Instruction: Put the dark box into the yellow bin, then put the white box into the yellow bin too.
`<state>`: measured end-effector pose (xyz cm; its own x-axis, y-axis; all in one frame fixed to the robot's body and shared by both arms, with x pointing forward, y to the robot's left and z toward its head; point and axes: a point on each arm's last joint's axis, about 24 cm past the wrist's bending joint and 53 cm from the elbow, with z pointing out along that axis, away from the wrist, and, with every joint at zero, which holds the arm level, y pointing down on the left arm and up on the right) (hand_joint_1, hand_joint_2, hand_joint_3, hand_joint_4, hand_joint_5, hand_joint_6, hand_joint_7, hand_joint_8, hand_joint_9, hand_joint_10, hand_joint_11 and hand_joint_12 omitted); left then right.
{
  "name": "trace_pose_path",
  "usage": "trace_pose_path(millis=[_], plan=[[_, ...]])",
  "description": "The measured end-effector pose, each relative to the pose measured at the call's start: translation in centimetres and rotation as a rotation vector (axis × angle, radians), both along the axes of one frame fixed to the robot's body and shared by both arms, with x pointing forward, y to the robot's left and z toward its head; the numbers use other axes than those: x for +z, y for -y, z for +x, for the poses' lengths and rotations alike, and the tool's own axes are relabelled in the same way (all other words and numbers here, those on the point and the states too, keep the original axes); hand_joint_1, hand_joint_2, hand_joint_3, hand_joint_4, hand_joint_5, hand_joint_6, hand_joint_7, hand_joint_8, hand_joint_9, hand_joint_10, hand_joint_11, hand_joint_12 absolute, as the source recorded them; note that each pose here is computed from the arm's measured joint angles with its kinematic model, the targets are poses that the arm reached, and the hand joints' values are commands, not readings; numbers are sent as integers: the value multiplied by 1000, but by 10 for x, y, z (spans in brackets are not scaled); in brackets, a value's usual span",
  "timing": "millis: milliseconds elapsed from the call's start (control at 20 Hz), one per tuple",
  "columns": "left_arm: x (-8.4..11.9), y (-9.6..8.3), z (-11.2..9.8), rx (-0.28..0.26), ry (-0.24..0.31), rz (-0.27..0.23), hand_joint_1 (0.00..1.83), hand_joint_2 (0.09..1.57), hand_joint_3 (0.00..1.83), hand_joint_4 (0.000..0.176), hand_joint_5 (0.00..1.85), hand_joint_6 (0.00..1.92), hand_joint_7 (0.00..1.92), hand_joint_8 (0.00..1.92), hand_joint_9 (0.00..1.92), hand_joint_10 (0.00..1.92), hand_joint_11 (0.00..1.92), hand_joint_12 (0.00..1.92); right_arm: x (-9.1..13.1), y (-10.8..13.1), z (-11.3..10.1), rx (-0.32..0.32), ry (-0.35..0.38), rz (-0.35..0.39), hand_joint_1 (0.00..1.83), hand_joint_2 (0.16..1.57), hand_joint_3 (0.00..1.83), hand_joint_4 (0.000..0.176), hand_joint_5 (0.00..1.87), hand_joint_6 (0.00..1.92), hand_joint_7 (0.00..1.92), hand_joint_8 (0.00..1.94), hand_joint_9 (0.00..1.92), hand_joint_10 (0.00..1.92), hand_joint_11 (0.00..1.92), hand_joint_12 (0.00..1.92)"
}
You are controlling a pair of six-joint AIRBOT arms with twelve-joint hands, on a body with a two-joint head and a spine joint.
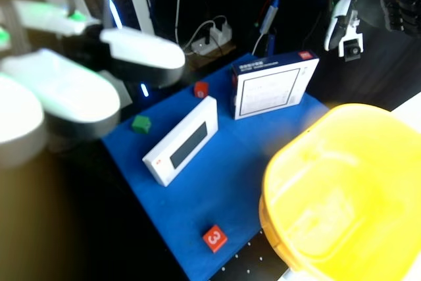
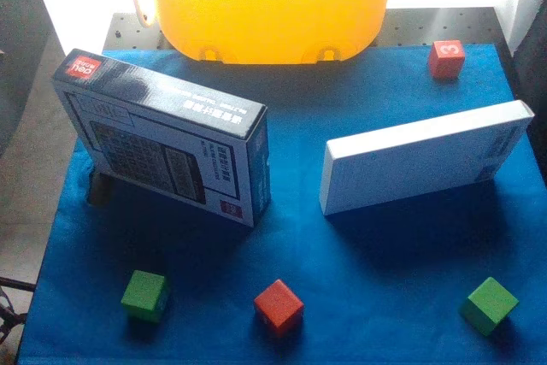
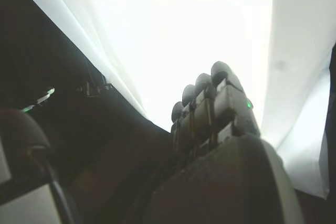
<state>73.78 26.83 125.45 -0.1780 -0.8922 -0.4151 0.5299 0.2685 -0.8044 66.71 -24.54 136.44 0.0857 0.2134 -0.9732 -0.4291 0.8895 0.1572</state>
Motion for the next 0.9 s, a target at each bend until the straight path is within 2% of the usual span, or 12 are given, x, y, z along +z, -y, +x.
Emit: trace_pose_path(millis=[200, 350, 500, 550, 600, 800, 900], plan=[[0, 0, 0, -2, 1, -4, 51, 1173, 6, 0, 338, 0, 242, 3, 54, 5, 33, 44, 0, 0, 0, 1, 1, 0, 0, 1079, 8, 0, 341, 2, 394, 2, 358, 7, 97, 117], [0, 4, -2, -25, -6, -13, 108, 1141, 0, 11, 340, 1, 267, 9, 81, 10, 39, 44, -2, 0, 0, 1, -2, -4, 0, 1051, 0, 0, 338, 2, 394, 3, 335, 0, 50, 102], [-3, 16, -7, -66, -5, 19, 198, 1043, 0, 8, 339, 0, 286, 1, 113, 5, 82, 53, -5, -1, 1, 1, -12, -8, 0, 1048, 0, 0, 343, 3, 400, 4, 349, 6, 61, 110], [-4, 21, -10, -83, -6, 27, 241, 1025, 0, 0, 334, 0, 281, 1, 121, 7, 92, 57, -7, -1, 1, 1, -16, -8, 0, 1048, 0, 0, 339, 1, 398, 3, 351, 6, 82, 119], [-4, 28, -15, -107, -1, 43, 275, 1009, 0, 0, 340, 3, 282, 1, 129, 8, 99, 60, -8, 0, 1, 1, -20, -7, 0, 1050, 0, 0, 340, 1, 399, 3, 347, 4, 81, 120], [-5, 39, -39, -172, 14, 81, 258, 992, 0, 0, 302, 1, 228, 0, 108, 0, 59, 44, -8, 4, 2, -8, -25, 1, 1, 1050, 0, 0, 332, 1, 384, 2, 322, 2, 44, 109], [2, 40, -47, -190, 35, 99, 254, 981, 0, 0, 291, 0, 230, 2, 135, 10, 86, 57, -10, 3, 2, -5, -29, -1, 0, 1057, 3, 0, 326, 0, 377, 0, 327, 4, 76, 125]])
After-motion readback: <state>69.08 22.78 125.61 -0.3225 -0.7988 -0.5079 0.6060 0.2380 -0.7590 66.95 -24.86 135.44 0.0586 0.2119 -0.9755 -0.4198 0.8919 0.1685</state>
